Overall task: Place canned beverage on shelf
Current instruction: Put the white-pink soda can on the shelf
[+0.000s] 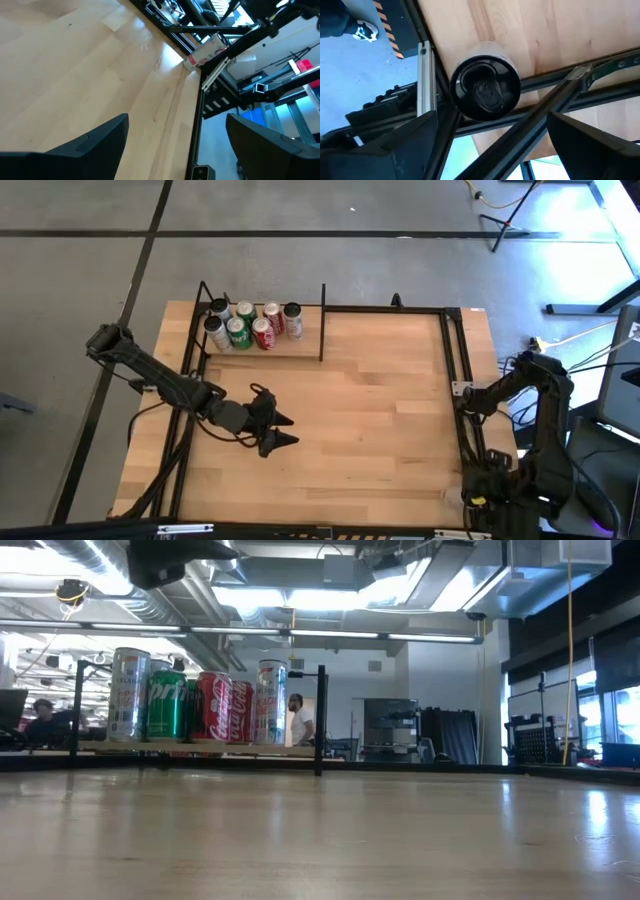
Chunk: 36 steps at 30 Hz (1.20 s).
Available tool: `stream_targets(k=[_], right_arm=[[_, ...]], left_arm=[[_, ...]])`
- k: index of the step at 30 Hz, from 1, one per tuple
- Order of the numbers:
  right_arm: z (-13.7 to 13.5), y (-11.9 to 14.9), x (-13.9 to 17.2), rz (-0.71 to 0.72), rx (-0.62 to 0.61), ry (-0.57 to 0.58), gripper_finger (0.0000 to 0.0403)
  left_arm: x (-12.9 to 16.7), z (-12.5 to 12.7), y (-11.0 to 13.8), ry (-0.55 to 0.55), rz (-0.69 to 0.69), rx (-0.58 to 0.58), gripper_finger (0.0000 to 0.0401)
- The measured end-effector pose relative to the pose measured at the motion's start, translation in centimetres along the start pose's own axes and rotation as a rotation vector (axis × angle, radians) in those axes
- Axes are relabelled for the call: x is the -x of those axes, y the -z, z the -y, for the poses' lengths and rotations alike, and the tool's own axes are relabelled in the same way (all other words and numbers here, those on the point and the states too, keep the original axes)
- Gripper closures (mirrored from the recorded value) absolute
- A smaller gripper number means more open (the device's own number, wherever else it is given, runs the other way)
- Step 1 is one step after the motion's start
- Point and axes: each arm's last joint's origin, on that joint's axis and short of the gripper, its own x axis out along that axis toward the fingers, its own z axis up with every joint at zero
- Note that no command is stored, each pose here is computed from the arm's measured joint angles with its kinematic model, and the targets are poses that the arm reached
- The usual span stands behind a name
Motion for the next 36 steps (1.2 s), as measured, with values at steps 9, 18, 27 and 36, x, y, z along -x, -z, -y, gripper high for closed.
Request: stream_targets(k=[9, 18, 27, 36], right_arm=[[-0.3, -0.1, -0.8, 0.052, -0.016, -0.029, 0.0041], [-0.2, -0.3, -3.2, 0.048, -0.018, -0.022, 0.0041], [0.7, -1.1, -5.6, 0.005, -0.043, 0.040, 0.0046], [0.5, -3.5, -4.9, -0.017, 0.018, -0.001, 0.0183]], left_arm=[[0.0, 0.0, 0.0, 0.001, 0.008, 0.004, 0.0075], [0.0, 0.0, -0.1, -0.011, 0.024, 0.001, 0.0075], [0.0, 0.0, -0.1, -0.014, 0.024, -0.008, 0.0075], [0.6, 0.0, 0.1, -0.001, -0.017, -0.065, 0.0075]])
